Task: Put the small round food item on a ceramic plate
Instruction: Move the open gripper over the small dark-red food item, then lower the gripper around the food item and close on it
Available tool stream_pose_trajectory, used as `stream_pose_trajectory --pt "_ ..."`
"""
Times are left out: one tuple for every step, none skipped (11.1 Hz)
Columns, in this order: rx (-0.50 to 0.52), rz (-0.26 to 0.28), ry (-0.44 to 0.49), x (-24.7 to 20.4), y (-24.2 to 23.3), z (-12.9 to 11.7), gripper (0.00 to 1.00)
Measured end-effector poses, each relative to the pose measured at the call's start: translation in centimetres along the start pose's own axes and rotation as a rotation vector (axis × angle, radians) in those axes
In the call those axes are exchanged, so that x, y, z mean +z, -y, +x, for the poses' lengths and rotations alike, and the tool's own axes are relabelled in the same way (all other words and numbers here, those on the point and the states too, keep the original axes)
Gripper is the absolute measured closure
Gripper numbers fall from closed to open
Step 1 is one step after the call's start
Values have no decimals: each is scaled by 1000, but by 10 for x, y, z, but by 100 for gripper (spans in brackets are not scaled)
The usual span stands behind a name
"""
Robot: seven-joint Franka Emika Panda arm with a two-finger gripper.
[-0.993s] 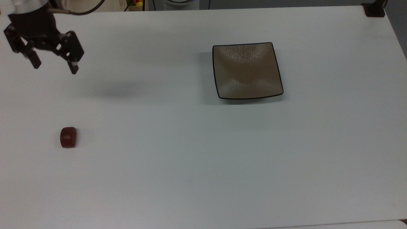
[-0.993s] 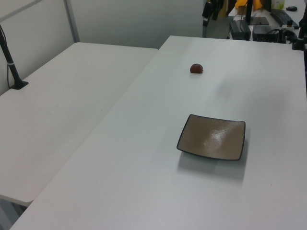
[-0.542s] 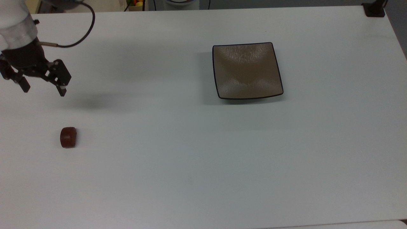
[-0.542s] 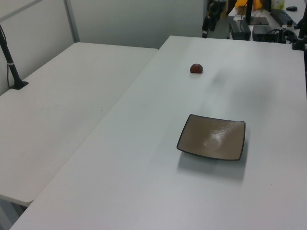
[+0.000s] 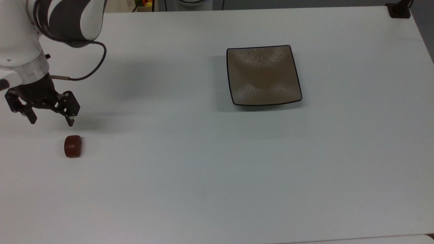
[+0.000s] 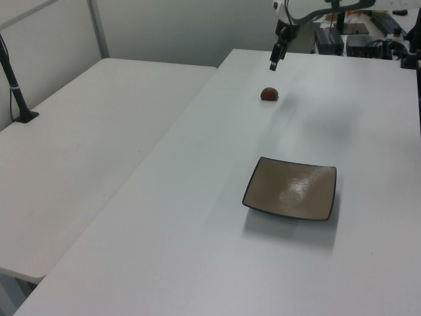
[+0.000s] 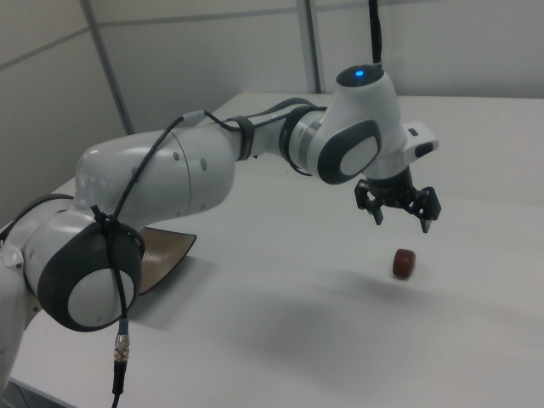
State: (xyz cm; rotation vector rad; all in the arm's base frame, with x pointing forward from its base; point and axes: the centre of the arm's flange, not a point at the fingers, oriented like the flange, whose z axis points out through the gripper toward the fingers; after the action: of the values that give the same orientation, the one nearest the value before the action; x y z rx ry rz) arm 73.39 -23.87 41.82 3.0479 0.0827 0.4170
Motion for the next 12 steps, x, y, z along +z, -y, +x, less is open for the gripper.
stream_pose_trajectory --pt "-11 -6 -15 6 0 1 0" --pt "-14 -12 -26 12 -2 2 0" --pt "-18 -17 -34 22 -3 2 0" --pt "-20 -23 -45 32 -3 2 0" --pt "-21 -24 -48 41 -3 1 0" --pt "-21 -21 -41 48 -2 0 0" --pt "-22 -17 -32 56 -1 -2 0" --pt "-23 -13 -23 63 0 -4 0" --pt "-26 -7 -15 71 2 -5 0" --pt "-28 -4 -10 79 5 -6 0" --pt "-30 -10 -28 86 6 -6 0" --pt "-30 -20 -50 94 7 -8 0"
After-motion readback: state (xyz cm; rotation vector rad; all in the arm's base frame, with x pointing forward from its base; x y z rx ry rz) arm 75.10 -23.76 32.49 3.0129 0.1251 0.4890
